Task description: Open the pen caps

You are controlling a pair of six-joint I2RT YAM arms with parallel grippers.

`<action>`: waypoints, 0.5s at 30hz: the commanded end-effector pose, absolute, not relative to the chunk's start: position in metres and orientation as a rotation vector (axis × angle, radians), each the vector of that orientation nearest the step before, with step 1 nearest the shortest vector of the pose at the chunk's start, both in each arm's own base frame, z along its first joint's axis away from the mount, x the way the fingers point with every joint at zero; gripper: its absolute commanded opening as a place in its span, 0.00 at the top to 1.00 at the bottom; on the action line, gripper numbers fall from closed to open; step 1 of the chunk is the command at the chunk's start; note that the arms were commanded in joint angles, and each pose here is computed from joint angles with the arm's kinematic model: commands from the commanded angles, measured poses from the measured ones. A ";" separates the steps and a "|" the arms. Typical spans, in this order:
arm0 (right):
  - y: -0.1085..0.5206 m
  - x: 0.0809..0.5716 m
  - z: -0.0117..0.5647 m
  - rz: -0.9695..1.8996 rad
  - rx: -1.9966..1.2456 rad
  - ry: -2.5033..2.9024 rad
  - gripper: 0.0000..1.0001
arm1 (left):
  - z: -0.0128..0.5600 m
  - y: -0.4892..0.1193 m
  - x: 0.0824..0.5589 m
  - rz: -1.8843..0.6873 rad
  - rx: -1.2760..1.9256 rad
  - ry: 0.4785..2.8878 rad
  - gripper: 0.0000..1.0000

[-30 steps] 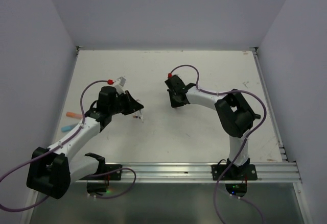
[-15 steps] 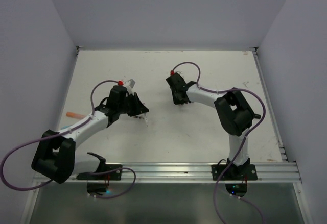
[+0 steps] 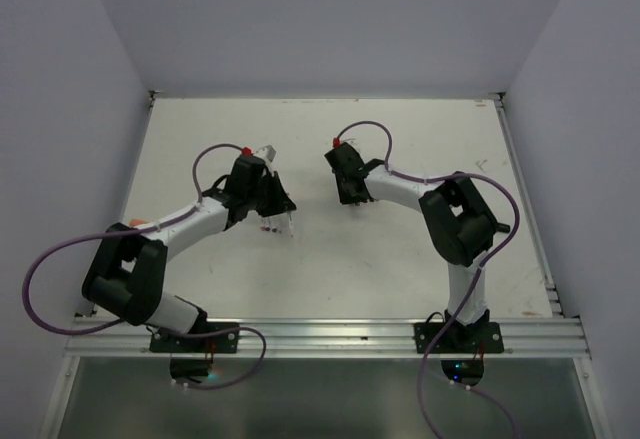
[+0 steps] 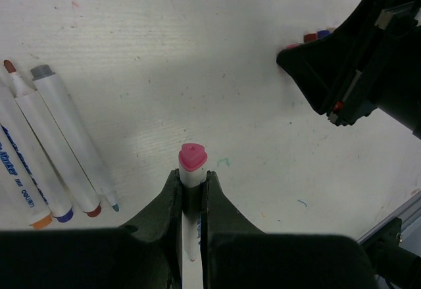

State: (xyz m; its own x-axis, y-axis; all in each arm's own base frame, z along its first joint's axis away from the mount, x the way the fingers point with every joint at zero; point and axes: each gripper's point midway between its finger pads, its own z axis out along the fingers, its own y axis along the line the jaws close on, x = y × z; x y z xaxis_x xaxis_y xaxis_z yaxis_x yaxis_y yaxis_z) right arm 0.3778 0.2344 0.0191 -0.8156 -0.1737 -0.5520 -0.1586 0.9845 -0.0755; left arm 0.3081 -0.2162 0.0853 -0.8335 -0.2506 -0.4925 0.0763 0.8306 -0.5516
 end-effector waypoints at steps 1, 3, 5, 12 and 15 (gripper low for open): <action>0.231 0.377 0.016 -0.035 -0.233 2.563 0.80 | 0.080 -0.214 0.315 -0.697 -0.094 2.461 1.00; 0.231 0.376 0.016 -0.032 -0.234 2.565 0.76 | 0.074 -0.210 0.316 -0.667 -0.096 2.475 1.00; 0.232 0.375 0.016 -0.022 -0.237 2.567 0.69 | 0.069 -0.207 0.316 -0.638 -0.098 2.485 1.00; 0.235 0.376 0.024 0.003 -0.233 2.550 0.65 | 0.061 -0.202 0.321 -0.570 -0.089 2.511 1.00; 0.239 0.378 0.039 0.056 -0.224 2.510 0.65 | 0.060 -0.199 0.325 -0.532 -0.087 2.514 1.00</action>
